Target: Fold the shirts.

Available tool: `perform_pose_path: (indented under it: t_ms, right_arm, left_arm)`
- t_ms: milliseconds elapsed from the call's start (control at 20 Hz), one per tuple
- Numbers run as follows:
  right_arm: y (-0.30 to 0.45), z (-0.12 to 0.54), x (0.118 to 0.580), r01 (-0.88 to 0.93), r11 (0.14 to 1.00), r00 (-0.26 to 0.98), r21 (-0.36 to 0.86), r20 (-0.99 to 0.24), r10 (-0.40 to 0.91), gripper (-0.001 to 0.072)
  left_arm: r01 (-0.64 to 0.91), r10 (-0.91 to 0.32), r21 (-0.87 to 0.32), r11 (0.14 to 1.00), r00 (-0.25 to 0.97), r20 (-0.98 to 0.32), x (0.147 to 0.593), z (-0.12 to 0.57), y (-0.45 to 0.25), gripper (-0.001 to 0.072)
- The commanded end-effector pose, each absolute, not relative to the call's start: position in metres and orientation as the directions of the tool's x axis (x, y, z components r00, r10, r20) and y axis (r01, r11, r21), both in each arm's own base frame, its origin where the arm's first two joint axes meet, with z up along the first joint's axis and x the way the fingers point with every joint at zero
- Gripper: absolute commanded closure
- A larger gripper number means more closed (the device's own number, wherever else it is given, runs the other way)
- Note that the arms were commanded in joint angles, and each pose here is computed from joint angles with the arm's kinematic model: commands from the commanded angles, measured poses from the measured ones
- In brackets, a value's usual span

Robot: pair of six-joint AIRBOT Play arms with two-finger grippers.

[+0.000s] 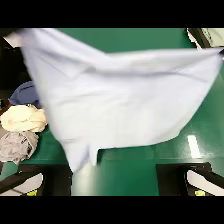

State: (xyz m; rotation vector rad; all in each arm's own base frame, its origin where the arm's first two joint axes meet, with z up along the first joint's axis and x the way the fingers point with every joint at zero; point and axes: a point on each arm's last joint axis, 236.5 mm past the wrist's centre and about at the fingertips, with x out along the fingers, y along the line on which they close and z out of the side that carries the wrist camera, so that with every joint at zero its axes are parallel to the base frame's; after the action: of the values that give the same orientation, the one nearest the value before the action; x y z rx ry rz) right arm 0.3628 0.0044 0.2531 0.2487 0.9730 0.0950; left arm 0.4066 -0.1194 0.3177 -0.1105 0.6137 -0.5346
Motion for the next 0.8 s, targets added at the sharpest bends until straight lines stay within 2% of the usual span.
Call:
perform_pose_path:
  t_ms: [0, 100, 250, 300, 350, 400, 450, 600, 750]
  right_arm:
    - [-0.002, 0.158, 0.398, 0.106, 0.954, 0.383, 0.28, -0.897, 0.22, 0.0699]
    - [-0.005, 0.122, 0.426, 0.135, 0.945, 0.383, 0.298, -0.895, 0.227, 0.0698]
    - [-0.011, 0.092, 0.459, 0.16, 0.939, 0.412, 0.305, -0.885, 0.218, 0.0694]
    - [-0.013, 0.088, 0.467, 0.162, 0.938, 0.423, 0.306, -0.88, 0.213, 0.0617]
    - [-0.015, 0.088, 0.475, 0.163, 0.938, 0.436, 0.307, -0.875, 0.21, 0.0333]
    - [-0.016, 0.09, 0.48, 0.159, 0.939, 0.448, 0.305, -0.87, 0.207, 0.0243]
    - [-0.018, 0.098, 0.485, 0.149, 0.941, 0.473, 0.303, -0.858, 0.201, 0.0244]
    - [-0.015, 0.12, 0.477, 0.069, 0.96, 0.459, 0.27, -0.863, 0.21, 0.0244]
    - [-0.003, 0.118, 0.435, -0.017, 0.967, 0.298, 0.253, -0.922, 0.246, 0.0276]
  left_arm:
    - [0.444, -0.546, -0.353, 0.824, 0.449, -0.707, 0.452, 0.188, -0.155, 0.0677]
    - [0.397, -0.536, -0.382, 0.834, 0.425, -0.729, 0.488, 0.137, -0.158, 0.0677]
    - [0.3, -0.516, -0.423, 0.855, 0.421, -0.746, 0.518, 0.088, -0.152, 0.0676]
    - [0.291, -0.51, -0.42, 0.86, 0.432, -0.744, 0.525, 0.082, -0.149, 0.0674]
    - [0.286, -0.503, -0.415, 0.864, 0.451, -0.737, 0.53, 0.083, -0.146, 0.0528]
    - [0.282, -0.5, -0.413, 0.866, 0.464, -0.731, 0.533, 0.087, -0.142, 0.0218]
    - [0.28, -0.497, -0.411, 0.868, 0.469, -0.73, 0.534, 0.092, -0.137, 0.0117]
    - [0.254, -0.481, -0.408, 0.877, 0.471, -0.74, 0.531, 0.114, -0.098, 0.0117]
    - [0.192, -0.473, -0.432, 0.881, 0.389, -0.791, 0.503, 0.119, -0.047, 0.0118]
